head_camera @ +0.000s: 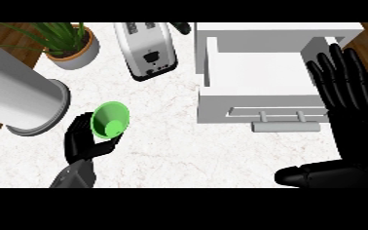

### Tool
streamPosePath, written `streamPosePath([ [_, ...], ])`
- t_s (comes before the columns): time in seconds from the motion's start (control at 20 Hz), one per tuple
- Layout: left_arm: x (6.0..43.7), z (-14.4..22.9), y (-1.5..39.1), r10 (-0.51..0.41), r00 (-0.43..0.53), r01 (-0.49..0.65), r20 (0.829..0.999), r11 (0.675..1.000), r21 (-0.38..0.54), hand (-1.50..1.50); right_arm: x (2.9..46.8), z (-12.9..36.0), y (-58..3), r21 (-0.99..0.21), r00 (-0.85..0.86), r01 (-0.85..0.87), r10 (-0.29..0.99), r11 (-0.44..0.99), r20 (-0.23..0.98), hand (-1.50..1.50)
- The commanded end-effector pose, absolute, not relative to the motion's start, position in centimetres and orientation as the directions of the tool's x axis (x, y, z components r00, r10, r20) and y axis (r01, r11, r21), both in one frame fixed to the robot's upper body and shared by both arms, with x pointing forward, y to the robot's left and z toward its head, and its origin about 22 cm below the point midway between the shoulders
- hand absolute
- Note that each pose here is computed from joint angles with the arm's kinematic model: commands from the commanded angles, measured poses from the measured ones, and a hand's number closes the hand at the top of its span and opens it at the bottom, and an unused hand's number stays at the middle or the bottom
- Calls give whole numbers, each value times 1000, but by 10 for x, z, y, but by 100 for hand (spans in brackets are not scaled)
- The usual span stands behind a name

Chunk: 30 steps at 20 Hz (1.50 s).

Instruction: Pick up the cup, place it into the drawer and close the drawer

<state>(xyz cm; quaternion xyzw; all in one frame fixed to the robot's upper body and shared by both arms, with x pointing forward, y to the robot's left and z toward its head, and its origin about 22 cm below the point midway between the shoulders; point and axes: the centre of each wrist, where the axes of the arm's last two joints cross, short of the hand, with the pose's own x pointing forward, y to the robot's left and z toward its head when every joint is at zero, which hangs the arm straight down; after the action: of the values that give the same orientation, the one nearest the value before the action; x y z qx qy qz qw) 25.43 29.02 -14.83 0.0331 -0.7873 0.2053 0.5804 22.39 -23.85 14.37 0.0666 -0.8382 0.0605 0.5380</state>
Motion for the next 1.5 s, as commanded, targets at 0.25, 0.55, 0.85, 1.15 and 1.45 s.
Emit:
streamPosePath([
  [0.25, 249, -145, 284, 197, -406, -89, 892, 963, -253, 150, 218, 158, -235, -37, -417, -171, -38, 985, 908, -150],
  [0.55, 290, -108, 279, 262, -484, 16, 835, 956, -291, 150, 227, 148, -246, -36, -415, -150, -30, 988, 909, -150],
  [0.85, 298, -61, 262, 260, -475, 141, 840, 965, -219, 150, 204, 152, -244, -29, -411, -167, -43, 985, 911, -150],
  [1.15, 310, 5, 216, 331, -468, 239, 820, 940, -243, 150, 213, 142, -258, -40, -399, -137, -18, 990, 917, -150],
  [1.45, 330, 76, 198, 340, -490, 241, 803, 938, -250, 150, 221, 126, -252, -25, -415, -141, -36, 990, 909, -150],
])
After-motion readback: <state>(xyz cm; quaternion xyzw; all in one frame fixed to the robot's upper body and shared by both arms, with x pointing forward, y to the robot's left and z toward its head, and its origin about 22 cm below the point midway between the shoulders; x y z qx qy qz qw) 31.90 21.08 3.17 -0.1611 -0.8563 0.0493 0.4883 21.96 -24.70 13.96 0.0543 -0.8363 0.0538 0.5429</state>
